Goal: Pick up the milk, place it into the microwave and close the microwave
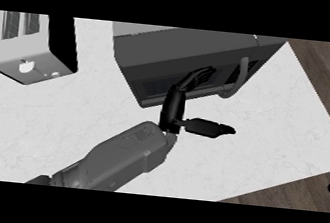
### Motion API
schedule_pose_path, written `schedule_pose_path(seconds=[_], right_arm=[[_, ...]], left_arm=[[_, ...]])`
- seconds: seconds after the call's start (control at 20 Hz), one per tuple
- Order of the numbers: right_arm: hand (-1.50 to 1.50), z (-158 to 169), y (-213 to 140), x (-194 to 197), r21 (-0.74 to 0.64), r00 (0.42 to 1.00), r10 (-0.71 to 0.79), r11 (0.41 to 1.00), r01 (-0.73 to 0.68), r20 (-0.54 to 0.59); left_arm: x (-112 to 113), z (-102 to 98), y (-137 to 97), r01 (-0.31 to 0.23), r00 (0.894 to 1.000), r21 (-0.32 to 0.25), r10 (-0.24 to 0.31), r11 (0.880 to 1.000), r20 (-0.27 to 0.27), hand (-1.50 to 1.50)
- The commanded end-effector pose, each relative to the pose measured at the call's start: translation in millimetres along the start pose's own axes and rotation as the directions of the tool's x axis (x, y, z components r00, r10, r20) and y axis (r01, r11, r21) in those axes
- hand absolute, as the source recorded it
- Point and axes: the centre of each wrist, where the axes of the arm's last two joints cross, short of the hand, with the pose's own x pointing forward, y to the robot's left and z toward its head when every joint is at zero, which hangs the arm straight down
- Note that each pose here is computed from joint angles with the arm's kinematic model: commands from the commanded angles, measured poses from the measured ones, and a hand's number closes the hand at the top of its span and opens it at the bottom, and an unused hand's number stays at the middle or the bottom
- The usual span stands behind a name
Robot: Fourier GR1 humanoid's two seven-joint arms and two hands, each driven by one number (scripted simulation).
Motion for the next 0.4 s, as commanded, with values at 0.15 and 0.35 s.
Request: schedule_pose_path(seconds=[0.15,0.35], right_arm=[[-1.5,-2.8,-12.0,-8.2,-0.004,0.996,-0.086,0.996,0.086,-0.018],[-1.5,-6.8,-23.1,-4.3,0.011,0.996,-0.088,0.996,0.088,-0.021]], left_arm=[[8.3,-26.0,5.0,0.017,1.0,0.075,-0.017,0.997,0.011,-1.5],[3.6,-24.0,8.6,0.016,1.0,0.096,-0.016,0.995,0.002,-1.5]])
